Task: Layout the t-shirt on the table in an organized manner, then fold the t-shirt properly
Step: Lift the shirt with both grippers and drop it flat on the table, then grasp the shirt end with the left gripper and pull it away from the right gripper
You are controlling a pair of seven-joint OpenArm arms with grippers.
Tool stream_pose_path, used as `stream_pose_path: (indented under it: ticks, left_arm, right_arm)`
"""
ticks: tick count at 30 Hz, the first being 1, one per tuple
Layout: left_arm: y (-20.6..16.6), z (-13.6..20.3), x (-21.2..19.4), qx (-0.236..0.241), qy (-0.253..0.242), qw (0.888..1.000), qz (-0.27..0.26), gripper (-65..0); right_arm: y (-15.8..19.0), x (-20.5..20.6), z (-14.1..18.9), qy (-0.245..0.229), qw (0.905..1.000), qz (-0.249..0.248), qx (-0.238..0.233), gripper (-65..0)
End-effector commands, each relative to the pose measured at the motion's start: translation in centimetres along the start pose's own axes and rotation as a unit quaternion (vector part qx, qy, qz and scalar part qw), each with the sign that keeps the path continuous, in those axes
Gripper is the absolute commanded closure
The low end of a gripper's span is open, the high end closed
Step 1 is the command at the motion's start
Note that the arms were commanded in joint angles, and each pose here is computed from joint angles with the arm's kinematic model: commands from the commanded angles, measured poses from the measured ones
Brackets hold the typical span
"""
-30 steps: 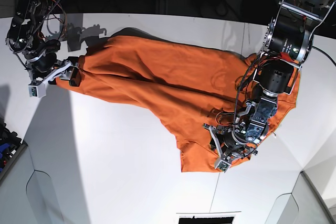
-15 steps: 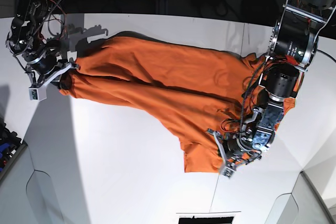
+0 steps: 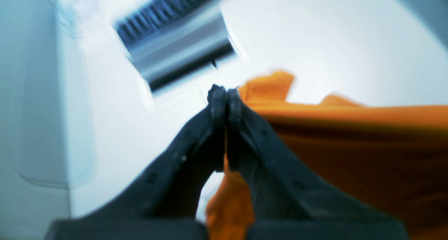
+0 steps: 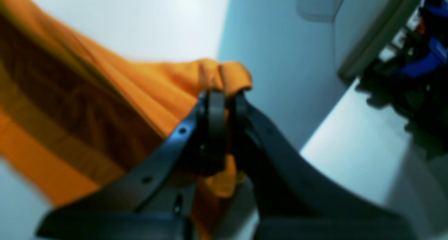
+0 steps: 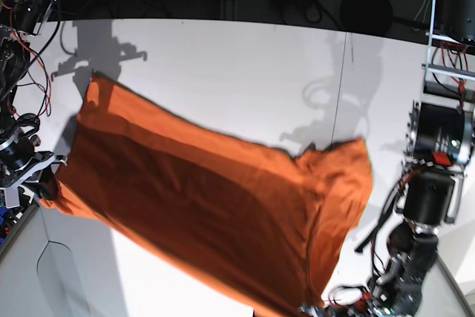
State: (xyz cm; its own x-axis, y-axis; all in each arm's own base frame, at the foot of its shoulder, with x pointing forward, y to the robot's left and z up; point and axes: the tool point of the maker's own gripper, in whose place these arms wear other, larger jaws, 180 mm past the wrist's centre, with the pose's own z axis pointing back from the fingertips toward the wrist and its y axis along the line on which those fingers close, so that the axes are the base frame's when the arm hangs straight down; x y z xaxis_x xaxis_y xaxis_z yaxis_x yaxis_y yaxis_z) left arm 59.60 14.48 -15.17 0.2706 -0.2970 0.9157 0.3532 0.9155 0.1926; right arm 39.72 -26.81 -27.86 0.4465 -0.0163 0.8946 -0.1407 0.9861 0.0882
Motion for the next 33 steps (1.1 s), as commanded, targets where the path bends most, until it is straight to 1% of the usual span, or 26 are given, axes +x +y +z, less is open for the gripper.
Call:
stream_pose_path:
  ticks: [1, 4, 5, 8, 12, 14, 17, 19, 21, 25, 26, 28, 29, 30, 31, 33]
  left_arm:
    - [2.0, 1.3, 4.4, 0.01, -0.042, 0.999, -0.003, 0.0]
    - [3.8, 3.2, 6.9, -0.012, -0.053, 0.998, 0.03, 0.0]
    - [4.4, 3.9, 7.3, -0.021, -0.056, 0.997, 0.043, 0.0]
    - [5.6, 6.1, 6.9, -0.065, -0.047, 0.994, 0.07, 0.0]
    - [6.8, 9.3, 3.6, -0.132, -0.025, 0.985, 0.109, 0.0]
    - [8.2, 11.0, 1.6, -0.138, -0.018, 0.982, 0.131, 0.0]
    - [9.4, 12.7, -2.0, -0.138, 0.009, 0.977, 0.16, 0.0]
    - [9.1, 12.9, -4.4, -0.144, 0.032, 0.973, 0.175, 0.0]
    - [7.9, 12.5, -6.5, -0.155, 0.053, 0.969, 0.187, 0.0]
    - [3.6, 10.5, -10.1, -0.19, 0.087, 0.957, 0.203, 0.0]
    - [2.1, 9.8, -10.9, -0.201, 0.095, 0.953, 0.204, -5.9]
    - [-0.7, 8.4, -11.9, -0.217, 0.104, 0.95, 0.201, -20.1]
    - [-2.0, 7.6, -12.2, -0.221, 0.103, 0.95, 0.196, -26.1]
    - [-3.2, 6.7, -12.3, -0.22, 0.098, 0.952, 0.187, -30.1]
    - [-4.3, 5.8, -12.3, -0.218, 0.09, 0.956, 0.175, -31.7]
    - [-6.6, 4.0, -12.2, -0.211, 0.076, 0.964, 0.139, -31.6]
  right_arm:
    - [-0.4, 2.3, 0.5, -0.028, 0.9996, 0.009, 0.003, 0.0]
    - [0.3, 2.4, 0.9, -0.031, 0.999, 0.007, 0.031, 0.0]
    - [0.4, 2.2, 1.0, -0.03, 0.9988, -0.001, 0.038, 0.0]
    - [1.3, 1.2, 1.4, -0.023, 0.9972, -0.022, 0.068, 0.0]
    - [2.9, -1.3, 2.0, -0.004, 0.9932, -0.052, 0.105, 0.0]
    - [3.6, -2.9, 2.3, 0.008, 0.991, -0.065, 0.117, 0.0]
    - [4.4, -5.1, 2.6, 0.027, 0.9884, -0.084, 0.124, 0.0]
    - [5.0, -6.2, 2.7, 0.036, 0.9869, -0.093, 0.127, 0.0]
    - [5.4, -7.0, 2.8, 0.042, 0.9856, -0.1, 0.13, 0.0]
    - [6.4, -8.8, 3.0, 0.058, 0.9823, -0.116, 0.135, 0.0]
    - [6.6, -9.3, 3.1, 0.062, 0.9815, -0.12, 0.135, 0.0]
    - [7.1, -10.2, 3.2, 0.069, 0.9799, -0.127, 0.137, 0.0]
    - [7.3, -10.5, 3.2, 0.072, 0.9794, -0.13, 0.137, 0.0]
    - [7.4, -10.9, 3.2, 0.077, 0.9796, -0.128, 0.135, 0.0]
    - [7.5, -11.1, 3.2, 0.08, 0.9798, -0.127, 0.132, 0.0]
    - [7.7, -11.3, 3.1, 0.082, 0.9797, -0.127, 0.132, 0.0]
